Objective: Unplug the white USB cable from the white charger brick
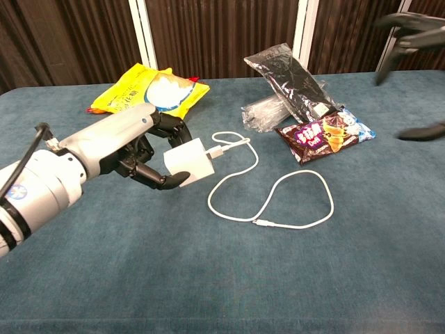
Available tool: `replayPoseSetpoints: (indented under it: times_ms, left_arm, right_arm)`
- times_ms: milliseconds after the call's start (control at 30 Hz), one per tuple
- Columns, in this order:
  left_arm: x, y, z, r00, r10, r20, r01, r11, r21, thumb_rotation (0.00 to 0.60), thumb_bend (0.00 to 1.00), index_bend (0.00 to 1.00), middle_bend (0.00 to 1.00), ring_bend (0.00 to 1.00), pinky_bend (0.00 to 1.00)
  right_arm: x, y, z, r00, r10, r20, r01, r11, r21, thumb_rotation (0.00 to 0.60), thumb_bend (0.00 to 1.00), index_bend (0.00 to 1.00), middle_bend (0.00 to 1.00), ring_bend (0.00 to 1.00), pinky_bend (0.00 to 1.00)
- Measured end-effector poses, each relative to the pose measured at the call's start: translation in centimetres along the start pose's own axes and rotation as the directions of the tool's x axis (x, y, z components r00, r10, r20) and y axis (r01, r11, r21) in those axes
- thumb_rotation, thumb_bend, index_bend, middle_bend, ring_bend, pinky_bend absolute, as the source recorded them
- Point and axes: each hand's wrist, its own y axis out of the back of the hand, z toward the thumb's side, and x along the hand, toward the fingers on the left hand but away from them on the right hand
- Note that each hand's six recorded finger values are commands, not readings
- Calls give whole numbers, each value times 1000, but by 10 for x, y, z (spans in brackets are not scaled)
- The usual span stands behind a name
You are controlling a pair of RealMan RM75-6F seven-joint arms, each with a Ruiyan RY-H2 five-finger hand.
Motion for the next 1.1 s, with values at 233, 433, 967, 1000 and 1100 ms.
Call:
replayPoseSetpoints:
  times_ms: [233, 433, 967, 1000, 1100]
  left_arm:
    - [-3, 6, 5, 1000, 23, -3, -23, 1000, 6, 600, 522, 756, 821, 989, 1000]
    - [-5, 9, 9, 999, 47, 4, -47, 999, 27, 600, 523, 756, 821, 989, 1000]
    - [-8, 11, 17, 998, 65, 16, -65, 998, 13, 600, 528, 756, 821, 989, 1000]
    - [-8, 11, 17, 998, 65, 16, -65, 998, 12, 600, 528, 756, 821, 989, 1000]
    - [-9, 11, 18, 998, 64, 17, -64, 998, 4, 600, 529, 756, 821, 988, 1000]
  right_arm:
    - [-33, -18, 37, 997, 14, -80, -17, 999, -43, 600, 312, 573, 90, 0, 0]
    - [-48, -28, 49, 996, 24, -83, -32, 995, -93, 600, 367, 604, 103, 0, 0]
    - [-70, -55, 72, 986, 116, -124, -136, 975, -176, 600, 473, 604, 103, 0, 0]
    - [-72, -56, 74, 985, 118, -128, -140, 973, -181, 600, 473, 603, 103, 0, 0]
    - [-75, -58, 78, 983, 122, -140, -147, 971, -186, 600, 473, 594, 103, 0, 0]
